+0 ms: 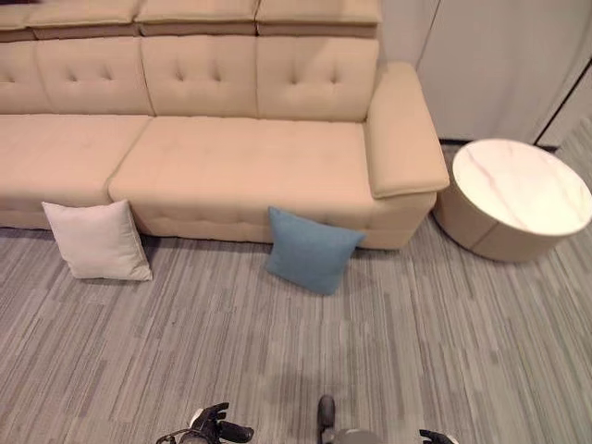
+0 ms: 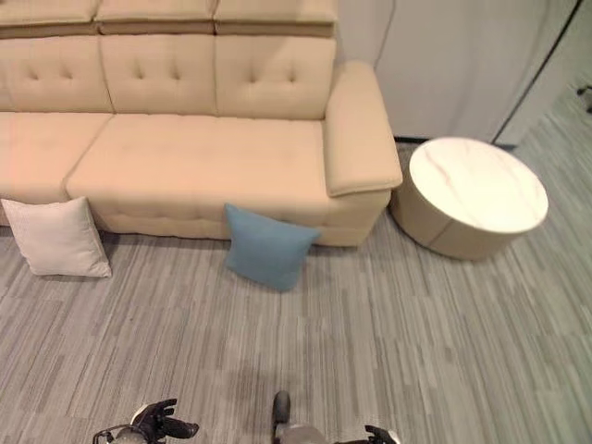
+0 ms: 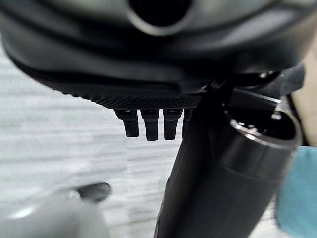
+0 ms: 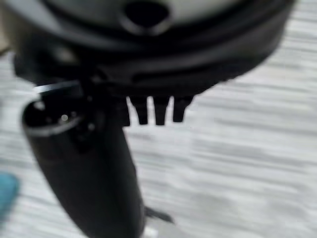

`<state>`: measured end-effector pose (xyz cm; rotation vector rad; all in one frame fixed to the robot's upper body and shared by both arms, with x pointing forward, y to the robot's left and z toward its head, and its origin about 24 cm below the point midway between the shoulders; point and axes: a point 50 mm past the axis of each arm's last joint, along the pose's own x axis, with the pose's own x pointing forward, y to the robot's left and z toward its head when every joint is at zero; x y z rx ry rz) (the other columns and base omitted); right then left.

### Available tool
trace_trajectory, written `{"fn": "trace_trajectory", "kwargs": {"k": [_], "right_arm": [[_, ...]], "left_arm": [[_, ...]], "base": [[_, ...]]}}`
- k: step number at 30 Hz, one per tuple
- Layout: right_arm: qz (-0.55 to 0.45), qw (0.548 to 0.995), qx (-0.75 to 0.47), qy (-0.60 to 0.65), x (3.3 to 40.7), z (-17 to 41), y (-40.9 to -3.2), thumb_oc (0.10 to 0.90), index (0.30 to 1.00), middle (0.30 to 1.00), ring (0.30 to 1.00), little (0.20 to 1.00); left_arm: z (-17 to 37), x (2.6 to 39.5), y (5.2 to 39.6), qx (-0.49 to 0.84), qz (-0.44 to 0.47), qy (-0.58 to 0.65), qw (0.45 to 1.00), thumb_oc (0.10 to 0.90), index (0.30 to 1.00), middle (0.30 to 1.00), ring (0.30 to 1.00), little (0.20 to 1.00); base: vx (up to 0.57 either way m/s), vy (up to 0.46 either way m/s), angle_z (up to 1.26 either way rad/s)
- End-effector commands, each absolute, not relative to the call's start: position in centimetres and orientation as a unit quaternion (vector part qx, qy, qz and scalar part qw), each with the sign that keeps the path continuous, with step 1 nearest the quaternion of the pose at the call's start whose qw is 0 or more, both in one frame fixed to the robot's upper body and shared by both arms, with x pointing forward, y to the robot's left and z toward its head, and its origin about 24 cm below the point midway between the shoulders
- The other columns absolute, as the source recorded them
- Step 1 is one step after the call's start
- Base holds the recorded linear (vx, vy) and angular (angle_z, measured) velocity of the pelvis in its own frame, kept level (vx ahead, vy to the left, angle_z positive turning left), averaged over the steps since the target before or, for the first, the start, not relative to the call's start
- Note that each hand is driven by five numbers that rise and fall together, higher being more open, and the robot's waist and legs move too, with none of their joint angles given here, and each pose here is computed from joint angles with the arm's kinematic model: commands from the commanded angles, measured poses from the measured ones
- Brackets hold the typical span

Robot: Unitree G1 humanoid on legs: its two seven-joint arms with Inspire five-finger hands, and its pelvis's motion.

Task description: Pick up all the scattered cushions and arrange them neatly on the sofa.

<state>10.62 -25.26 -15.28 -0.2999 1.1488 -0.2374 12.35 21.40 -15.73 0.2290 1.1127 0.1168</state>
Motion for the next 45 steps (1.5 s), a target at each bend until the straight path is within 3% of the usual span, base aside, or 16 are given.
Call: {"fn": "trace_trajectory", "kwargs": {"k": [1,13,25,29,45], "right_arm": [[-0.149,0.821,-0.156,0.528,10.8,-14.5,-27.4,0.8,0.9,0.9,0.9,0.9],[-0.141,0.81,-0.16,0.547,9.5,-15.0,-27.2,0.8,0.9,0.9,0.9,0.9],[-0.104,0.839,-0.185,0.502,13.1,-14.1,-26.3,0.8,0.9,0.9,0.9,0.9],[-0.13,0.825,-0.169,0.523,11.1,-14.5,-27.2,0.8,0.9,0.9,0.9,0.9],[-0.14,0.816,-0.173,0.534,10.2,-14.5,-27.8,0.8,0.9,0.9,0.9,0.9]], "left_arm": [[-14.7,14.7,22.1,0.147,0.039,0.485,0.861,0.8,0.9,0.9,0.9,0.9],[-15.3,12.8,22.8,0.163,0.036,0.515,0.841,0.8,0.9,0.9,0.9,0.9],[-14.9,13.0,24.1,0.166,0.053,0.51,0.843,0.8,0.9,0.9,0.9,0.9],[-15.1,13.2,23.1,0.173,0.024,0.509,0.843,0.8,0.9,0.9,0.9,0.9],[-15.0,13.5,22.8,0.168,0.027,0.508,0.845,0.8,0.9,0.9,0.9,0.9]], "base": [[0.13,-0.128,0.02],[0.22,0.069,-0.09],[0.21,0.128,-0.29],[0.31,-0.234,0.18],[0.11,0.053,-0.11]]}}
